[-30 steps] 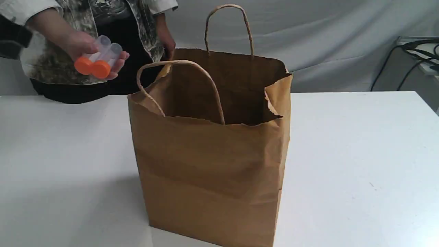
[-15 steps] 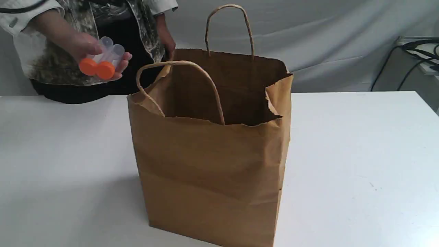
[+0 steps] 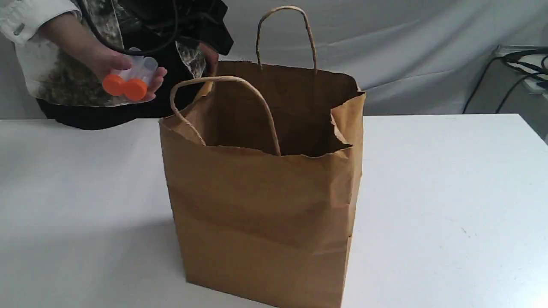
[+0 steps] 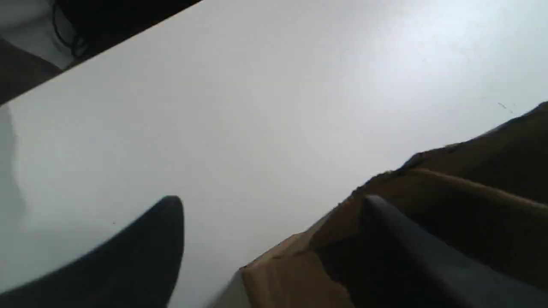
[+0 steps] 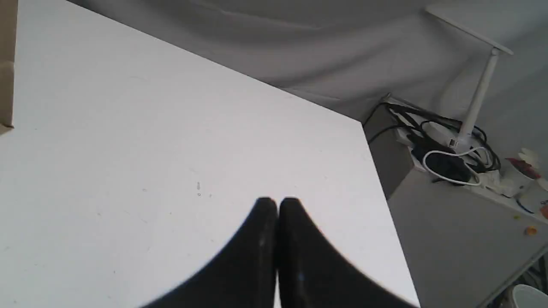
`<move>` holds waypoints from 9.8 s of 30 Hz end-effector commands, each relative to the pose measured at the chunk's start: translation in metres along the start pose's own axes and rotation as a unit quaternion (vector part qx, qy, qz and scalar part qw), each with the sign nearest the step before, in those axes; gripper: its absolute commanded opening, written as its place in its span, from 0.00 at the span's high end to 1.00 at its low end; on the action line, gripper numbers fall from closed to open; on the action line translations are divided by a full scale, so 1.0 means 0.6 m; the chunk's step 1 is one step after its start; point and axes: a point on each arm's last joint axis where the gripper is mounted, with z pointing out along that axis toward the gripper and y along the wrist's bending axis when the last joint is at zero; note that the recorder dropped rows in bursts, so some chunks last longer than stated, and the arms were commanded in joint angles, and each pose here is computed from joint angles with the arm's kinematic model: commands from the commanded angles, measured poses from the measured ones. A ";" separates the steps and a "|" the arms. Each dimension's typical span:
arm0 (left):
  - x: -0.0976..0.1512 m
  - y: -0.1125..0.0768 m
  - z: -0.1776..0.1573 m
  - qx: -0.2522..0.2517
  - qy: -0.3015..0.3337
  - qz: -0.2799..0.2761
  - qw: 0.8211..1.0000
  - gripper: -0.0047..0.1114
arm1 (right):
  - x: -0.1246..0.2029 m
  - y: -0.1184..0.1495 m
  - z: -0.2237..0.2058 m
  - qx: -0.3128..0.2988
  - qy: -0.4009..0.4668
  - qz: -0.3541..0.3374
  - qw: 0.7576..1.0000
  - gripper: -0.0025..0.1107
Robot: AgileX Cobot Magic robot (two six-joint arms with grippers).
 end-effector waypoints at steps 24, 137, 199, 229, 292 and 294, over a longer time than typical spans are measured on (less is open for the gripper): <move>0.045 -0.032 0.041 -0.053 0.091 0.005 0.994 0.42 | 0.001 0.001 0.000 0.000 -0.002 0.000 1.000 0.98; 0.043 -0.034 0.055 -0.040 0.086 -0.106 0.990 0.96 | -0.378 -0.100 0.269 0.078 -0.011 -0.194 0.978 0.98; 0.037 -0.062 -0.020 -0.089 0.046 -0.187 0.977 0.96 | -0.506 0.136 0.180 -0.658 -0.112 -0.126 0.734 0.98; 0.128 -0.026 -0.005 -0.077 0.131 -0.252 0.956 0.96 | -0.517 0.188 0.355 -0.525 -0.070 -0.093 0.843 0.98; 0.040 -0.028 -0.103 -0.133 0.008 -0.146 0.980 0.96 | -0.426 0.174 0.297 -0.544 0.073 -0.120 0.827 0.98; 0.040 -0.028 -0.103 -0.133 0.008 -0.144 0.980 0.96 | -0.407 0.180 0.300 -0.542 0.082 -0.124 0.827 0.98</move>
